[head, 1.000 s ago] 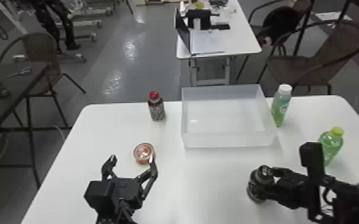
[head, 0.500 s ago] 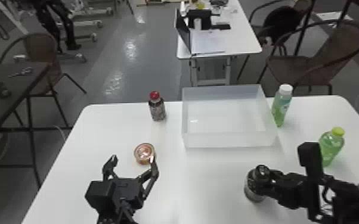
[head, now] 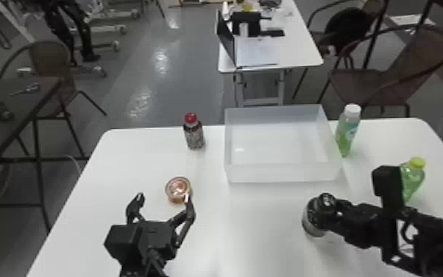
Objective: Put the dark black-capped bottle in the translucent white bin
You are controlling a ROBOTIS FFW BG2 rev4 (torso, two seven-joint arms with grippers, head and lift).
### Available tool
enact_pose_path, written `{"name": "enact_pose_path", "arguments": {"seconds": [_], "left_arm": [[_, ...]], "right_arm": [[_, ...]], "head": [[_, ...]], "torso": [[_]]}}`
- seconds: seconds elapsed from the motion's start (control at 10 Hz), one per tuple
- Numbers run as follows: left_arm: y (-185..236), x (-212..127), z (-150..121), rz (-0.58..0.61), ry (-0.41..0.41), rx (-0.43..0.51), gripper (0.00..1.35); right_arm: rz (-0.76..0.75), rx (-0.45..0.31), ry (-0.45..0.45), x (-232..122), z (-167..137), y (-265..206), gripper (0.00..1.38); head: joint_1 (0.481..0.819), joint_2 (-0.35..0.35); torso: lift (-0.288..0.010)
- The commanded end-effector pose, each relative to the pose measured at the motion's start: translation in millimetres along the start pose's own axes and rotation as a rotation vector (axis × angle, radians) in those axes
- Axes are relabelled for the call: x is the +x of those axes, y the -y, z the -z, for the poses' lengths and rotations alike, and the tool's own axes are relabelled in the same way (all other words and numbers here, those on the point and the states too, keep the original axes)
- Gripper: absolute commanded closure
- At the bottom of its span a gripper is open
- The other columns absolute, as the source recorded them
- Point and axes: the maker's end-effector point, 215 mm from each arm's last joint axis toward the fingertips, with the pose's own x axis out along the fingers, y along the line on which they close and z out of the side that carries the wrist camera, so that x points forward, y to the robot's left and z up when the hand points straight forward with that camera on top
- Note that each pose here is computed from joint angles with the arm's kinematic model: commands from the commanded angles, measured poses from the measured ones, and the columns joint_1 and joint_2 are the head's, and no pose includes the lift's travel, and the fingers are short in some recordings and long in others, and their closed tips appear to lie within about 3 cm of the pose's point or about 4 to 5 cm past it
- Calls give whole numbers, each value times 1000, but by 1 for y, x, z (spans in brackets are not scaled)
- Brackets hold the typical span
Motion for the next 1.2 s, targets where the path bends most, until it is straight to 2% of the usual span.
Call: {"name": "enact_pose_path", "arguments": {"seconds": [0.0,0.2,0.4,0.6,0.8,1.1], "left_arm": [[0,0,1,0,-3,0,231],[2,0,1,2,-3,-1,231],[3,2,0,7,-3,2,231],[5,3,0,10,-3,0,231],[4,4,-1,8,1,-6,231],[1,5,-1,7,6,-15,231]], "right_arm": [[39,-1,78,-8,-41,12,711],[92,-76,209,-13,-108,29,711],[80,-61,332,-2,-148,43,711],[99,-104,412,8,-178,57,711],[112,-93,496,22,-190,77,711],[161,-12,519,42,-165,107,711]], "head": [[695,142],[695,121],[695,107],[695,103],[695,99],[695,90]], "torso": [[-34],[-34],[-34],[-34],[-34],[-34]]}}
